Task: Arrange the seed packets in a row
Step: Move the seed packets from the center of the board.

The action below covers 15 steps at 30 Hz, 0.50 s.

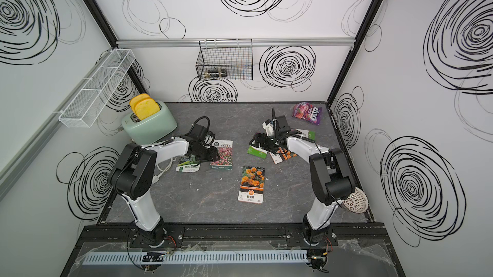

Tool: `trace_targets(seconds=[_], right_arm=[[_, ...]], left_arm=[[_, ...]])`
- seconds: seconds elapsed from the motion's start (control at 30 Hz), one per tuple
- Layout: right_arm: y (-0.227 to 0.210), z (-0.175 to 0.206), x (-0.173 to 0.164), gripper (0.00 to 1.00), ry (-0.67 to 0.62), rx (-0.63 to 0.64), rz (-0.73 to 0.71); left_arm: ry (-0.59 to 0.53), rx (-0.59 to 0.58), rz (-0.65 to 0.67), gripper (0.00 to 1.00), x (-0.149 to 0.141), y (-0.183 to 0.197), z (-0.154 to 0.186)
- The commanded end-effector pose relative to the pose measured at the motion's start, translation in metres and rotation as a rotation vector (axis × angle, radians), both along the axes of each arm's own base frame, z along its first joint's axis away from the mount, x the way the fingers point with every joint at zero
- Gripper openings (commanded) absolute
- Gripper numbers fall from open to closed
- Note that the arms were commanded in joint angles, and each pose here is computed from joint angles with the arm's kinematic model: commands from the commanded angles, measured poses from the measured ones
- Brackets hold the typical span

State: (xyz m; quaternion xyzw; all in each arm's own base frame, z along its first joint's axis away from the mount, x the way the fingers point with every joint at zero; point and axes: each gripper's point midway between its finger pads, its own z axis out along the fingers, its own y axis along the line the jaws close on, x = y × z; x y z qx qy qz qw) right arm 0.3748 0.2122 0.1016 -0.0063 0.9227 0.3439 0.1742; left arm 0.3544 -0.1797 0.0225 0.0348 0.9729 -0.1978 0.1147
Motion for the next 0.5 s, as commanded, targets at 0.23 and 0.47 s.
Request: trace_targets(seconds=[0.23,0.47], right_arm=[[0.01,0.018,-0.006,0.84,-0.035,-0.001,0.055],[0.06,0.002,-0.013,0.82,-0.018,-0.059,0.187]], left_arm=[[-0.057,0.137,0.007,0.56,0.003,0.02,0.043],[-0.203,0.086,0.055,0.56,0.016,0.03,0.101]])
